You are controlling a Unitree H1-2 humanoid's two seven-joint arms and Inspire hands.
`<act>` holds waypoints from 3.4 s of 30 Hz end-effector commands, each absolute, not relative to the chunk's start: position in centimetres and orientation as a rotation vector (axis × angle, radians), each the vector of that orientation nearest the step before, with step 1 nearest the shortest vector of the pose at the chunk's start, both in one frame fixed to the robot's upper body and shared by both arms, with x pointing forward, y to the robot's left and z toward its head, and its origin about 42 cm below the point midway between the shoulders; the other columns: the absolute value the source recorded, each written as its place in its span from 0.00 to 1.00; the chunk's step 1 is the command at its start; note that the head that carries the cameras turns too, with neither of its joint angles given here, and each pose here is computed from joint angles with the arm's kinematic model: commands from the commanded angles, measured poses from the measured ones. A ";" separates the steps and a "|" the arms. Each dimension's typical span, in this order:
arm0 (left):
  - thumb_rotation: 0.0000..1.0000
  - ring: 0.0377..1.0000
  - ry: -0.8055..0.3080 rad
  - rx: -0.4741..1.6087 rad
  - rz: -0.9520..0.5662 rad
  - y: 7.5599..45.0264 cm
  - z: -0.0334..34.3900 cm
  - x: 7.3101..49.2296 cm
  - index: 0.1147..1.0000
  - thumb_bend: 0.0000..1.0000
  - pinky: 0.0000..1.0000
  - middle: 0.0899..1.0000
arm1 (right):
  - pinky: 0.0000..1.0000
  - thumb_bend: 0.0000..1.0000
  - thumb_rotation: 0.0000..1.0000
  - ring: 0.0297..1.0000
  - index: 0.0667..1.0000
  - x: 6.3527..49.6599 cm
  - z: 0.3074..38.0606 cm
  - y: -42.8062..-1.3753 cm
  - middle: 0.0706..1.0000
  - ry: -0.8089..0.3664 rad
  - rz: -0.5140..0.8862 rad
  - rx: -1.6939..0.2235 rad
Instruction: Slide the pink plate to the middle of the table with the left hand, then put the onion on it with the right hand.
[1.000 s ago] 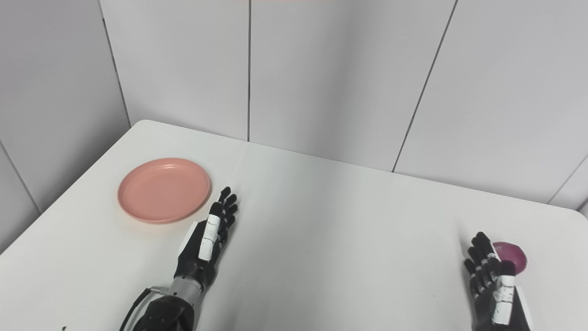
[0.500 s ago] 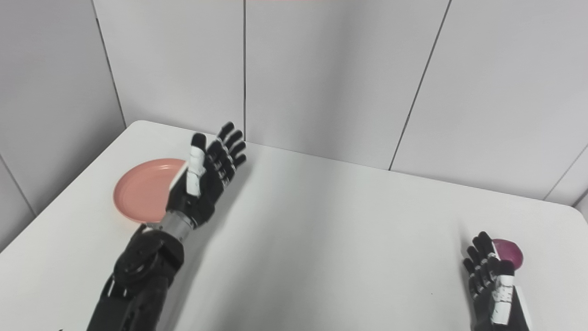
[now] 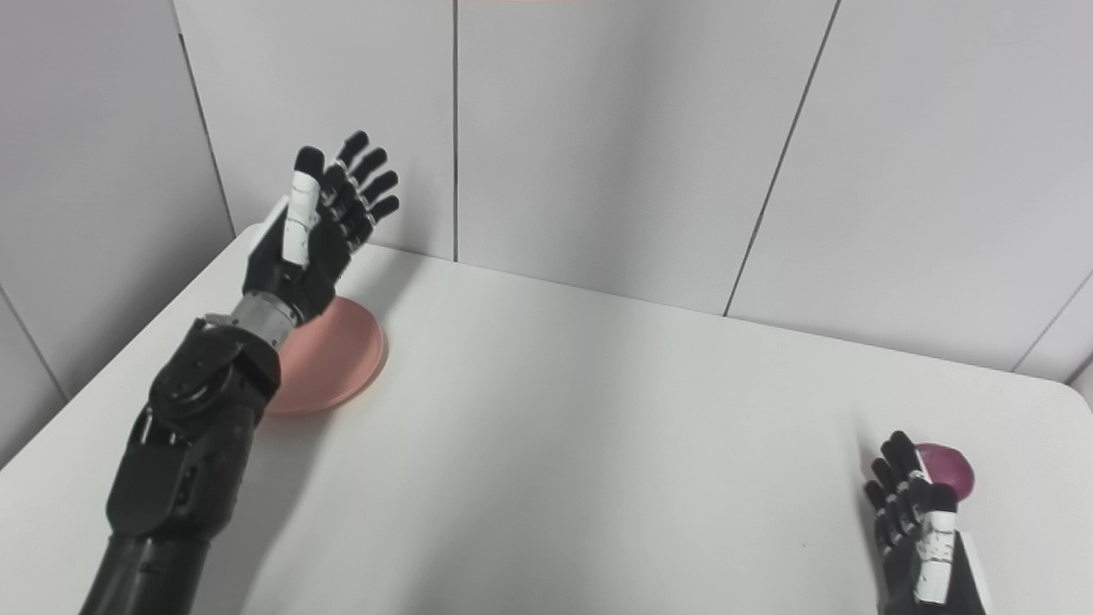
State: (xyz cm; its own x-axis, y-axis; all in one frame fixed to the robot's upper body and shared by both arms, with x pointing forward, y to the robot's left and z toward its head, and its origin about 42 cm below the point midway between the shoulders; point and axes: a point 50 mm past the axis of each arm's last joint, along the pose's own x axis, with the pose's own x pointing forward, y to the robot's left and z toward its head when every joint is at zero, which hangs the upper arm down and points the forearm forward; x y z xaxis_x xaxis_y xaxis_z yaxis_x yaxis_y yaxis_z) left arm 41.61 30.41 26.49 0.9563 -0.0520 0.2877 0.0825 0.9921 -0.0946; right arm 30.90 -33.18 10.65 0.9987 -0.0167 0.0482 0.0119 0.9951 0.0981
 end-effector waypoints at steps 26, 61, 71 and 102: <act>0.86 0.76 -0.392 0.086 0.317 46.2 27.2 45.6 0.79 0.90 0.73 0.79 | 1.00 0.98 1.00 0.98 0.95 27.2 5.1 -33.2 0.96 0.135 -0.028 0.153; 0.77 0.74 -0.157 0.000 0.377 47.9 17.8 44.7 0.73 0.97 0.68 0.73 | 1.00 0.93 1.00 0.97 0.94 27.1 5.9 -33.1 0.94 0.113 -0.047 0.169; 0.76 0.74 -0.077 0.026 0.361 47.2 16.2 44.5 0.76 0.92 0.67 0.74 | 1.00 0.91 1.00 0.97 0.94 27.1 6.6 -32.4 0.95 0.098 -0.047 0.165; 0.81 0.76 -0.035 0.026 0.180 39.1 14.2 45.1 0.81 0.90 0.70 0.79 | 1.00 0.77 1.00 1.00 0.99 27.1 8.7 -31.4 0.98 0.069 -0.046 0.190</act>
